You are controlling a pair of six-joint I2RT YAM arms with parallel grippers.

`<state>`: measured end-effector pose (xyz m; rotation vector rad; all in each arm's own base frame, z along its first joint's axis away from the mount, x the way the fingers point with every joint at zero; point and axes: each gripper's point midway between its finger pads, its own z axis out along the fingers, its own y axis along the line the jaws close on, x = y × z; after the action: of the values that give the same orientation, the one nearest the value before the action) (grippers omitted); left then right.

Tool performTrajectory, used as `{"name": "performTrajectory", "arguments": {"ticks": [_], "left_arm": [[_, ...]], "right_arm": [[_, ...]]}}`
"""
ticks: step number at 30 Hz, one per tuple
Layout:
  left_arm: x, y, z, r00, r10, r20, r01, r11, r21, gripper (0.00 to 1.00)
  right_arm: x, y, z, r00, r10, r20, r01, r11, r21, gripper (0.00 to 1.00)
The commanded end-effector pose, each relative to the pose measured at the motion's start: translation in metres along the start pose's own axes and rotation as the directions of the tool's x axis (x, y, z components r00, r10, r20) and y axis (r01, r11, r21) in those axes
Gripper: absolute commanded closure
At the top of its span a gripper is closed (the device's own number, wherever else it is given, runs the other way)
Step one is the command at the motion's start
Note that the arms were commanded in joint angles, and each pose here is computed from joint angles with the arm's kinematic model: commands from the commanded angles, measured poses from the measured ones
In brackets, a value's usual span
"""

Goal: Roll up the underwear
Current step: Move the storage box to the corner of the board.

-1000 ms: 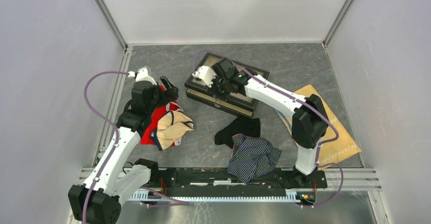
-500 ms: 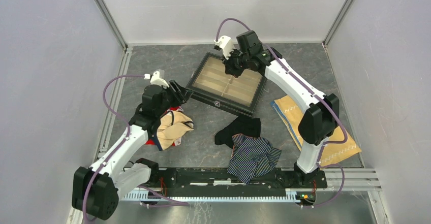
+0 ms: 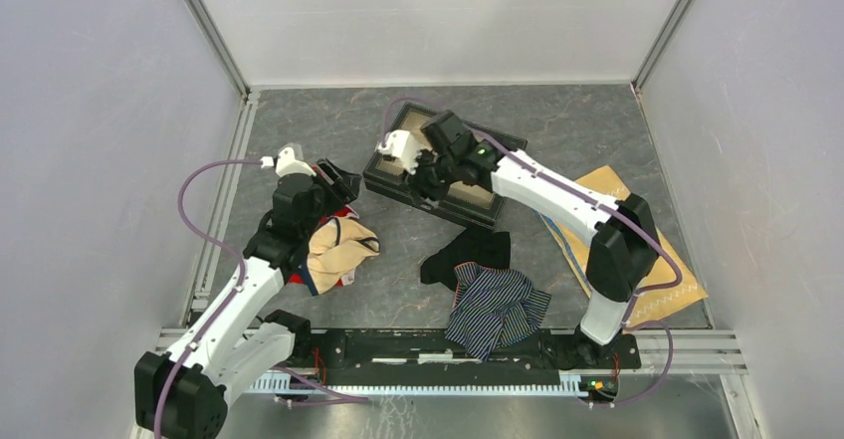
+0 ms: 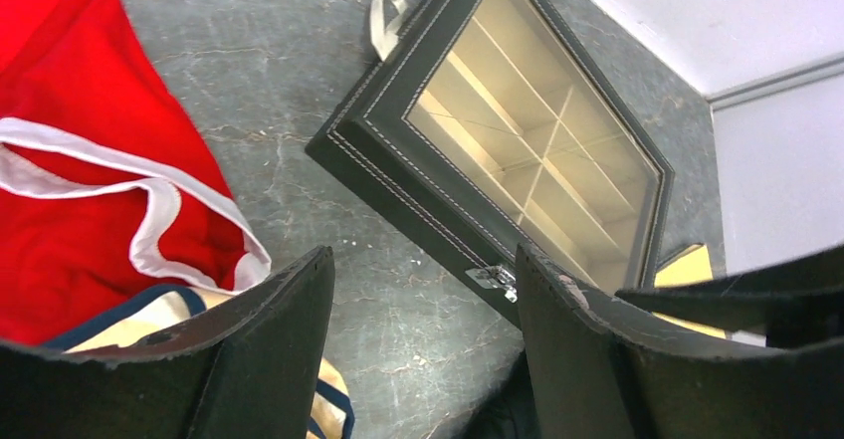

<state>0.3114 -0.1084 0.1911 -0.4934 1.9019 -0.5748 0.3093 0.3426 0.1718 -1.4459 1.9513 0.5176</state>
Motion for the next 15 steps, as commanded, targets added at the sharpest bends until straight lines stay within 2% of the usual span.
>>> {"name": "performTrajectory", "arguments": {"ticks": [1, 15], "left_arm": [[-0.007, 0.014, -0.005, 0.998, -0.042, 0.045, 0.045, 0.996, -0.078, 0.27], [-0.007, 0.016, -0.007, 0.998, -0.033, 0.044, 0.037, 0.995, -0.088, 0.26]], "right_arm": [[-0.007, -0.002, 0.018, 0.998, -0.057, -0.034, 0.059, 0.995, 0.078, 0.48], [0.014, 0.004, 0.054, 0.988, -0.077, -0.136, 0.091, 0.991, 0.099, 0.48]]}}
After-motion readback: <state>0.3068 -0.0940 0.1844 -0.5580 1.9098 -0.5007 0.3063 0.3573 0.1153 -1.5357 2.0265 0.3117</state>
